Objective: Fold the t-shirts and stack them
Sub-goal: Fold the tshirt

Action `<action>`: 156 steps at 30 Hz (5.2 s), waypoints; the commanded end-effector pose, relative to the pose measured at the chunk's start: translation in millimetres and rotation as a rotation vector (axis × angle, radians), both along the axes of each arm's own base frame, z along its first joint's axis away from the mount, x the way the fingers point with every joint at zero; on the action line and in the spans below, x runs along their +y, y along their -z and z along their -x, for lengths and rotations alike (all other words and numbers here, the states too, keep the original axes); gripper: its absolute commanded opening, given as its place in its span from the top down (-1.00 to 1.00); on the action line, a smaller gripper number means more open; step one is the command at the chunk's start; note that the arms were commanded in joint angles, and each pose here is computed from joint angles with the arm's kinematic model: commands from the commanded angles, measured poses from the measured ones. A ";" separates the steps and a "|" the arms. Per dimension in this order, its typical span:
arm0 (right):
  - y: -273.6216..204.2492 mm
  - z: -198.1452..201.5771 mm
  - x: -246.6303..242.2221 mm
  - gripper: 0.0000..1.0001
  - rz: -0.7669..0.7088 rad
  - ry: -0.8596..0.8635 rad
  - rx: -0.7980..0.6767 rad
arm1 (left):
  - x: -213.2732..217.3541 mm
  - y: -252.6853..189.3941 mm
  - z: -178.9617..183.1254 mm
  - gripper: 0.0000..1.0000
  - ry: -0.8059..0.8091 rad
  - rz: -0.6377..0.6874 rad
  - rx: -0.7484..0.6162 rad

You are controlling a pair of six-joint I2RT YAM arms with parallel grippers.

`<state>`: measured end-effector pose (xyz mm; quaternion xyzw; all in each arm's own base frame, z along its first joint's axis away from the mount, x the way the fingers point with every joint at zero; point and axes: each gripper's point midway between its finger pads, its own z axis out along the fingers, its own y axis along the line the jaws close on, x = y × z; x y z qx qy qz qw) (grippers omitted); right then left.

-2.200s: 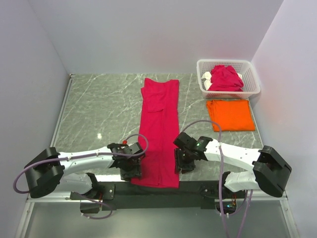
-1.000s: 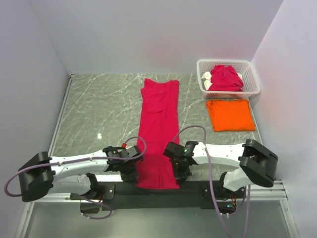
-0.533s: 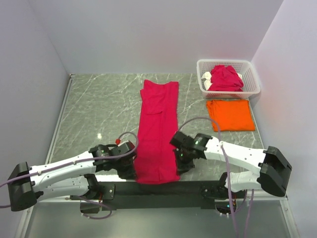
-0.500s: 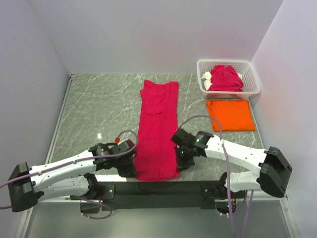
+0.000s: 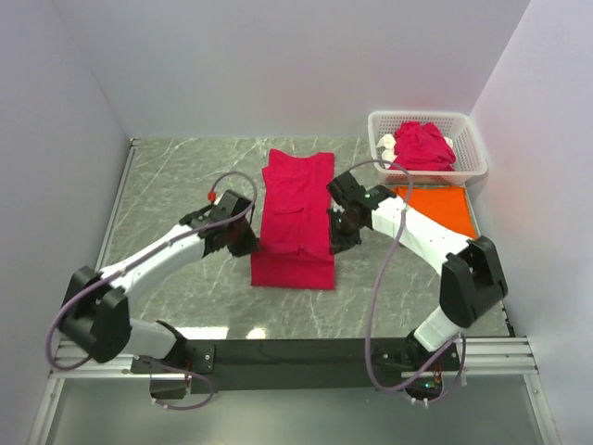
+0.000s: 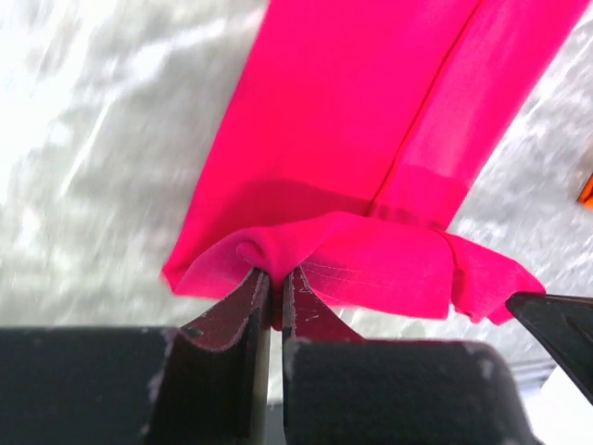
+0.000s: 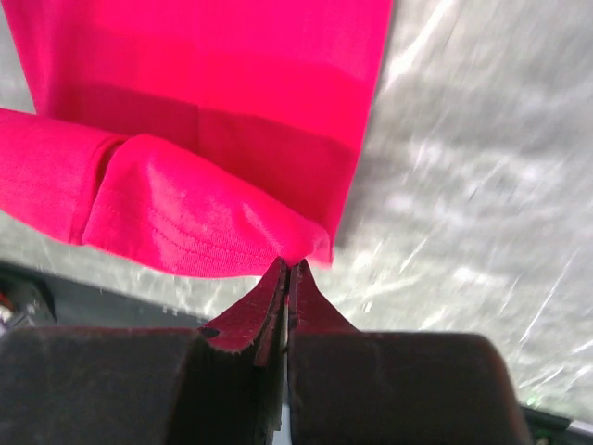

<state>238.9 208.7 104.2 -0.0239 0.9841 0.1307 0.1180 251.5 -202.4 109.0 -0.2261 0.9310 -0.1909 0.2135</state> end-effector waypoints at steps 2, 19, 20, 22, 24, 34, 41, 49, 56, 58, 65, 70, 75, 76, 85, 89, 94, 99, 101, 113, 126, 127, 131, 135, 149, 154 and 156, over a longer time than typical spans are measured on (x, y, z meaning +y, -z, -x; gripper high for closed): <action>-10.1 -47.7 -9.3 1.00 0.033 -0.002 -0.099 | -7.6 -19.9 -58.8 0.99 0.056 -0.051 -0.157; 13.2 -114.4 -16.8 1.00 0.074 0.027 -0.210 | -8.3 17.0 -112.4 0.99 0.060 -0.141 -0.150; 15.0 -115.8 -16.7 1.00 0.074 0.028 -0.210 | -8.8 17.3 -113.9 0.99 0.059 -0.136 -0.157; 21.5 -118.1 -15.6 1.00 0.074 0.027 -0.210 | -6.6 22.5 -112.8 0.99 0.053 -0.142 -0.157; 29.5 -116.8 -16.1 1.00 0.080 0.030 -0.195 | -6.4 28.3 -113.8 0.99 0.056 -0.151 -0.159; 45.5 -125.6 -22.8 1.00 0.108 0.046 -0.217 | -6.4 51.0 -120.9 0.99 0.056 -0.178 -0.149; 62.2 -125.5 -23.0 1.00 0.111 0.051 -0.202 | -2.3 64.0 -122.6 0.99 0.041 -0.202 -0.136; 35.9 -128.2 -21.9 0.55 0.078 0.088 -0.279 | -0.9 42.3 -125.1 0.16 0.018 -0.196 -0.183; -30.5 -114.0 4.9 0.28 -0.043 0.004 -0.441 | 6.1 -8.0 -100.8 -0.63 -0.036 -0.171 -0.266; -36.1 -107.1 19.8 0.28 -0.067 -0.052 -0.463 | -0.9 -16.3 -83.7 -0.59 -0.034 -0.170 -0.274; -6.2 -81.2 63.7 0.62 -0.154 -0.186 -0.351 | -40.9 7.8 -40.8 0.25 0.034 -0.061 -0.226; 18.3 -80.3 79.3 0.80 -0.198 -0.218 -0.289 | -49.7 50.9 -33.1 0.47 0.068 -0.074 -0.141; 46.6 -86.3 87.9 0.83 -0.175 -0.236 -0.237 | -53.8 77.6 -24.5 0.49 0.092 -0.099 -0.071; 50.2 -90.0 85.7 0.83 -0.160 -0.226 -0.239 | -51.5 85.9 -21.8 0.51 0.093 -0.116 -0.050; 61.3 -159.0 48.6 0.80 -0.039 -0.083 -0.302 | -36.9 118.1 0.0 0.57 0.113 -0.177 0.045; 31.7 -216.1 39.5 0.74 -0.081 0.018 -0.377 | -34.9 122.2 4.7 0.56 0.126 -0.193 0.060; 7.3 -258.2 27.6 0.68 -0.072 0.085 -0.413 | -35.2 121.9 10.7 0.56 0.139 -0.197 0.080; -28.1 -227.1 32.0 0.59 -0.183 0.067 -0.435 | -32.3 122.7 38.1 0.56 0.138 -0.183 0.174; -35.9 -191.1 30.9 0.53 -0.255 0.064 -0.408 | -30.6 120.7 52.5 0.56 0.117 -0.158 0.200; -15.7 -13.2 42.4 0.42 -0.652 -0.124 -0.199 | -37.6 22.6 42.9 -0.05 0.083 0.024 -0.067; 72.3 34.3 31.7 0.97 -0.537 -0.124 0.094 | -19.6 95.3 66.3 0.70 0.068 0.098 0.107; 81.8 35.9 29.1 0.99 -0.519 -0.105 0.122 | -12.0 107.0 76.9 0.70 0.062 0.099 0.151; 101.4 32.9 17.2 1.00 -0.484 -0.022 0.163 | 2.5 121.2 85.7 0.72 0.010 0.103 0.194; 99.9 26.9 7.0 1.00 -0.488 0.020 0.151 | 8.7 115.3 86.1 0.72 -0.003 0.111 0.182; -2.2 -70.8 24.0 1.00 -0.543 -0.049 -0.212 | 17.9 -3.2 -31.2 0.45 -0.080 0.083 -0.237; 8.0 -117.8 20.2 1.00 -0.549 0.004 -0.230 | 1.3 1.2 -85.7 0.52 -0.027 0.064 -0.243; 23.7 -129.5 18.4 1.00 -0.545 0.024 -0.198 | -1.3 19.4 -99.6 0.54 -0.020 0.038 -0.206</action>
